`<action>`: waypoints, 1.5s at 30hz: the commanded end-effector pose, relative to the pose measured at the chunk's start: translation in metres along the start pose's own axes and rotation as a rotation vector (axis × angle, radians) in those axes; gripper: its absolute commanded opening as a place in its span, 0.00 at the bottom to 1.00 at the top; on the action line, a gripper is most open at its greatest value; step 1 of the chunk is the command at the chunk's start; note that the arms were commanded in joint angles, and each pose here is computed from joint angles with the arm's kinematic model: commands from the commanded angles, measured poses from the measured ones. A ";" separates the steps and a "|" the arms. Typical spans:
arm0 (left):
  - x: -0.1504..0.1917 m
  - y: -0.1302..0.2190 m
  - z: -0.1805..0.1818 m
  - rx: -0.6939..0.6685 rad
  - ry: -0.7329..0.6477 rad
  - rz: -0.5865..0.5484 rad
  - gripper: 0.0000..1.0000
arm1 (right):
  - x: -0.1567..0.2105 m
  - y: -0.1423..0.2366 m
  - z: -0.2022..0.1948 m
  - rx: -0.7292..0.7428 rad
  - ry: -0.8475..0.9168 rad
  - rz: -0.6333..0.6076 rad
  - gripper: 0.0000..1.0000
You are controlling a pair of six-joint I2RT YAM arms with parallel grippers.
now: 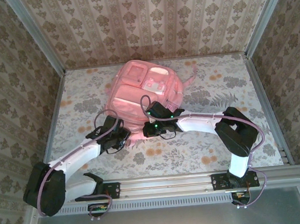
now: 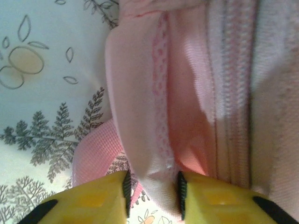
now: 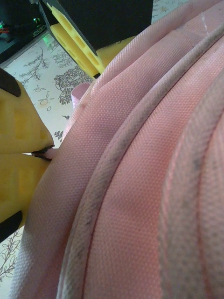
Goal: Pack the student bag
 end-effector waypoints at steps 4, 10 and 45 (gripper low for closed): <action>-0.009 0.005 -0.003 -0.025 -0.012 -0.064 0.14 | 0.004 0.003 -0.010 0.068 0.019 -0.024 0.00; -0.014 0.008 -0.005 -0.026 -0.009 -0.084 0.00 | 0.012 0.012 -0.017 0.116 0.031 -0.028 0.00; -0.016 0.018 0.005 -0.046 -0.022 -0.125 0.00 | 0.023 0.050 -0.083 0.340 -0.018 -0.146 0.00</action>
Point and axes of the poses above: each hand's point on the last joint's axis, 136 mm out from that joint toward the fingers, its own y axis back along the fingers, its own z axis along the line the jaws close on, x = y × z, the point moved 7 cm from there along y, back along the fingers, and after that the axes turned 5 degrees about -y, right-handed, at the moved point
